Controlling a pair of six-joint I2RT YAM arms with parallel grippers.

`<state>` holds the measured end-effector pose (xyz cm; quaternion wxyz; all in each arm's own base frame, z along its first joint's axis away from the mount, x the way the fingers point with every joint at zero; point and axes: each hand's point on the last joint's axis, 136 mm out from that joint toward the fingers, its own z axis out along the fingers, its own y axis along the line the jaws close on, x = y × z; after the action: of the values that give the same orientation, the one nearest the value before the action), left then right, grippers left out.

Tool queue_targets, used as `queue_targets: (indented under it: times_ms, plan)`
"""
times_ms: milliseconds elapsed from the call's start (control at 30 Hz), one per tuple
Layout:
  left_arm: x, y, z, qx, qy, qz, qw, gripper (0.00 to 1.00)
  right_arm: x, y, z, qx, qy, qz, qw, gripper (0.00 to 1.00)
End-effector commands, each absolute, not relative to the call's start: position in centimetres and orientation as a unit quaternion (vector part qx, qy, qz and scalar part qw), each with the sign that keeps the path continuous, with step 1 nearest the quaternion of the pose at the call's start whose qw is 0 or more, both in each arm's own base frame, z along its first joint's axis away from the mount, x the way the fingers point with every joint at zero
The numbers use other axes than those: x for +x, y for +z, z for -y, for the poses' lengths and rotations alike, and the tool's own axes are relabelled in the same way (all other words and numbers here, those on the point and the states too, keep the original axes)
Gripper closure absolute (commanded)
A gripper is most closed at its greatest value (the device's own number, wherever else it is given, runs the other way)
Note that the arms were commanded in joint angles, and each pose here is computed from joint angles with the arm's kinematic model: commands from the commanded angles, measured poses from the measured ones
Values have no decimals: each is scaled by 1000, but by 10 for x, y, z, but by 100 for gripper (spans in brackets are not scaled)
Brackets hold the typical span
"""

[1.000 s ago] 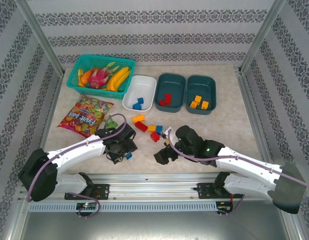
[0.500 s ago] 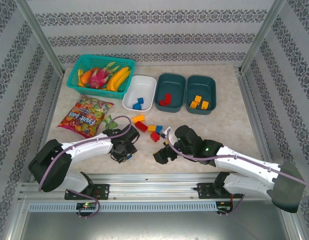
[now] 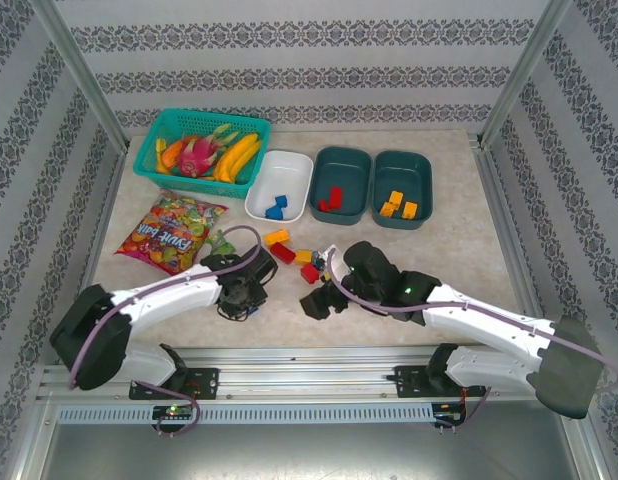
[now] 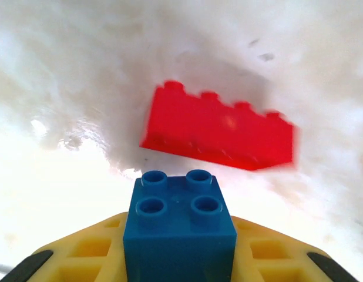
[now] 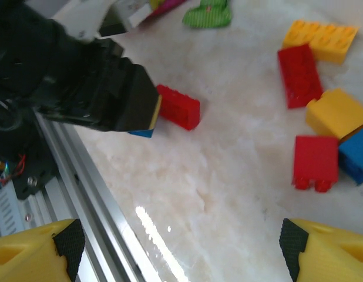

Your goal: Sort the legos into containers by color

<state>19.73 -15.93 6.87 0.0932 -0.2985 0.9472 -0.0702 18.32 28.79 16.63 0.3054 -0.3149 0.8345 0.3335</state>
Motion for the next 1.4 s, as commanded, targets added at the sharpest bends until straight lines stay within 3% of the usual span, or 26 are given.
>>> queue_targets:
  times_ms: [0, 167, 367, 600, 733, 900, 1167, 1367]
  plan:
    - [206, 126, 151, -250, -61, -956, 142, 72, 211, 215, -283, -281, 336, -817, 374, 12]
    - [255, 174, 155, -229, -100, -954, 163, 72, 253, 254, -267, -211, 324, -819, 424, 12]
    - [345, 202, 178, -183, -137, -955, 188, 74, 304, 271, -244, -112, 323, -836, 430, 12]
    - [440, 178, 215, -127, -148, -965, 176, 75, 347, 259, -217, 2, 335, -856, 394, 13]
    - [475, 148, 227, -125, -159, -968, 148, 76, 355, 258, -215, 12, 332, -861, 386, 13]
    - [493, 115, 234, -128, -171, -970, 120, 76, 357, 260, -212, 16, 326, -860, 392, 13]
    - [488, 70, 230, -118, -145, -979, 80, 75, 358, 251, -211, 26, 322, -864, 385, 14]
    - [487, 64, 227, -115, -137, -981, 75, 59, 361, 245, -213, 25, 318, -869, 379, 14]
